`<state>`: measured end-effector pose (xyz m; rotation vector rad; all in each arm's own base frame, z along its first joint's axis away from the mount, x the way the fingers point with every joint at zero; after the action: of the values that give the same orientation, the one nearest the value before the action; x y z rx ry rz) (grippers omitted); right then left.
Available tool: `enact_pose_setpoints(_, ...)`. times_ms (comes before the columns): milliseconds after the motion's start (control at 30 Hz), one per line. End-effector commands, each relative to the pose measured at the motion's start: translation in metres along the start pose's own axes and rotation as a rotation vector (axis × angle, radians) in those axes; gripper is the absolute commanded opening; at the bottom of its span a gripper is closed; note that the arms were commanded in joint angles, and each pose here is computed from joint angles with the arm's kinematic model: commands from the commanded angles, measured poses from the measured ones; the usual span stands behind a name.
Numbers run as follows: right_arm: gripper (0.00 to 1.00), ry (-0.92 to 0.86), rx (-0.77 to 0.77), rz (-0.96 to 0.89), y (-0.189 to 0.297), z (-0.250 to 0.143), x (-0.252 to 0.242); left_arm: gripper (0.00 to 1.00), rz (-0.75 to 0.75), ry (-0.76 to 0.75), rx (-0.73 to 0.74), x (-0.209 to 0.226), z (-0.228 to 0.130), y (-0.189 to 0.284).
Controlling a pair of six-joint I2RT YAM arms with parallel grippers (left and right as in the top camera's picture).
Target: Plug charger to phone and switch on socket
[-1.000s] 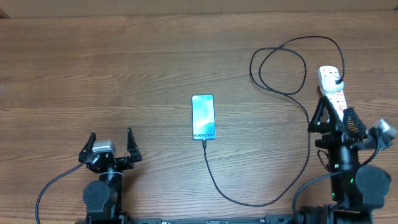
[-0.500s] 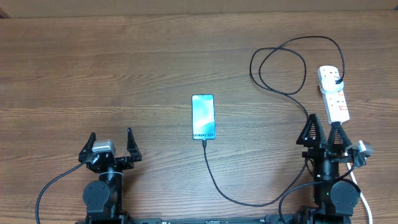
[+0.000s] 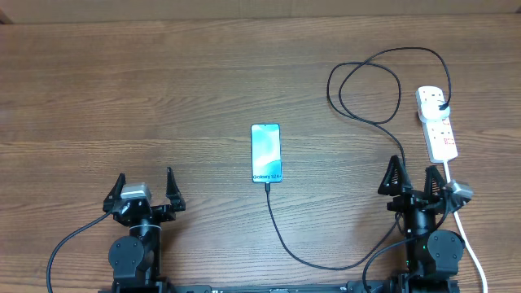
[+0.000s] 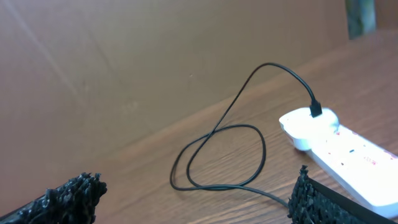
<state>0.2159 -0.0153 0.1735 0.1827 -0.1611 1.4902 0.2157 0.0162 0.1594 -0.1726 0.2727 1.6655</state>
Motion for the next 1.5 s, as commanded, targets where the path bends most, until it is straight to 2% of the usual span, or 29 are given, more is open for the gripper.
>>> enact_pose_setpoints(0, 1.00, 0.165, 0.013, 0.071, 0.0004, -0.0064, 0.0128, 1.00, -0.004, -0.015, -0.004, 0.0001, 0.0000, 0.0001)
enact_pose_setpoints(300, 1.00, 0.316, 0.011, 0.117, 0.0011, -0.0086, 0.0216, 0.99, -0.004, -0.015, -0.004, 0.0001, 0.0000, 0.0001)
enact_pose_setpoints(1467, 1.00, 0.318, 0.010, 0.109, 0.0010, -0.0082, 0.0205, 1.00, -0.004, -0.015, -0.004, 0.0001, 0.0000, 0.0001)
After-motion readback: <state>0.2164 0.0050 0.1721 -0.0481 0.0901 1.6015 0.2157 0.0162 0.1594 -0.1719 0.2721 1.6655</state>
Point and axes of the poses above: each gripper's point midway between its finger pads, its own y axis back along the fingers, its own x axis along the line the jaws close on, z = x × y, the point moved 3 cm from there along y, back along the fingers, and after that the axes turned 12 degrees about y, right-handed, at the moved point
